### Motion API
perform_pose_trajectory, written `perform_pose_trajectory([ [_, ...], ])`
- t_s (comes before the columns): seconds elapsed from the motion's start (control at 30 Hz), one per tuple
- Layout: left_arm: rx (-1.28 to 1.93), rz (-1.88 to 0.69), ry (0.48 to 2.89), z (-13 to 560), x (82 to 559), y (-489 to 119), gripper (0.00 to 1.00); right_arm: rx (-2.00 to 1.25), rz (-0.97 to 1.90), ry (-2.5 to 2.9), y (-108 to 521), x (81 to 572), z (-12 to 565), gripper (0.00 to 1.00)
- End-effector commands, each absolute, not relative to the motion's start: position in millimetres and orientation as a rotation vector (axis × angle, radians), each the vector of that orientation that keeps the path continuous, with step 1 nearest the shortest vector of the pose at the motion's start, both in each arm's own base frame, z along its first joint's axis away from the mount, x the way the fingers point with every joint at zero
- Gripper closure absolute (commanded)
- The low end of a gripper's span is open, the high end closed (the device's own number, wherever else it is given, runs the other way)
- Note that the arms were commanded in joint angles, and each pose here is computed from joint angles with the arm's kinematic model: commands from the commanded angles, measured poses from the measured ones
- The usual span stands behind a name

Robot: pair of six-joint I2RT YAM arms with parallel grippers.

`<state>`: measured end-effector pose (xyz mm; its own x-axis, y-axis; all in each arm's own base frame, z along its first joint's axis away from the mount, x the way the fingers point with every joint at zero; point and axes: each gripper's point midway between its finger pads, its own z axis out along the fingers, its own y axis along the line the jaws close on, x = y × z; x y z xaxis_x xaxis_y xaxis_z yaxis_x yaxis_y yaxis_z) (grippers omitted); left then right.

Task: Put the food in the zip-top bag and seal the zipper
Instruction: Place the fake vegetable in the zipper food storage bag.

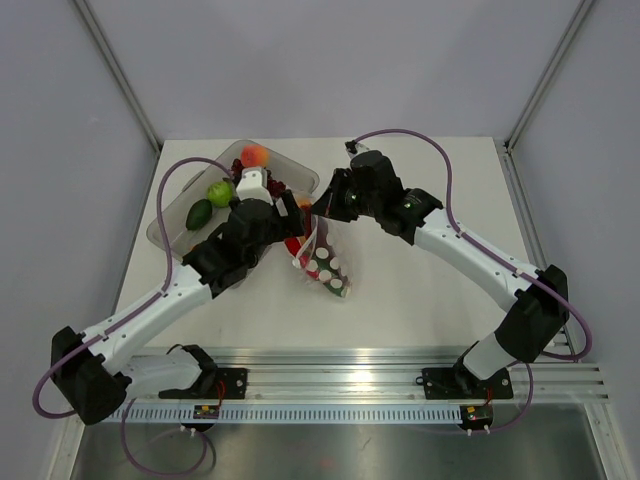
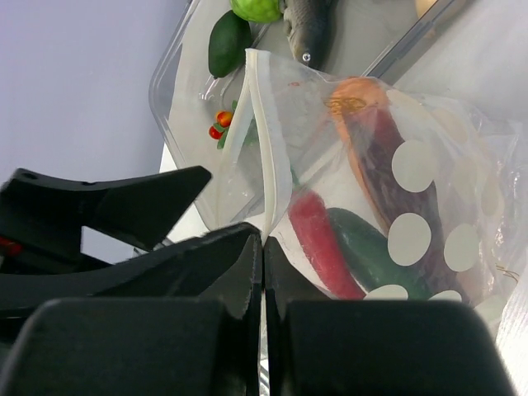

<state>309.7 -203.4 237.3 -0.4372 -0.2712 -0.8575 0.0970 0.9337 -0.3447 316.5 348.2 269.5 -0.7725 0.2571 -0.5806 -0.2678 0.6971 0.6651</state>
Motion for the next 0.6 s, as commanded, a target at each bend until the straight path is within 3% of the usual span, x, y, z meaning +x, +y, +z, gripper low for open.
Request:
perform_pose_trajectory([
  [0.0, -0.207, -0.416, 1.811, 290, 318, -187, 0.12, -0.032, 1.091, 2.130, 358, 315, 305, 1.00],
  [0.3, -0.301, -0.239, 1.808, 328, 330, -130, 0.29, -0.030, 1.086, 2.128, 354, 312, 304, 1.00],
  [0.43, -0.366, -0.213, 1.903, 309, 349, -101, 0.30, -0.030, 1.083, 2.122, 351, 311, 305, 1.00],
  [0.57, -0.365, -0.106, 2.042, 285, 364, -79, 0.23, -0.032, 1.084, 2.118, 349, 308, 307, 1.00],
])
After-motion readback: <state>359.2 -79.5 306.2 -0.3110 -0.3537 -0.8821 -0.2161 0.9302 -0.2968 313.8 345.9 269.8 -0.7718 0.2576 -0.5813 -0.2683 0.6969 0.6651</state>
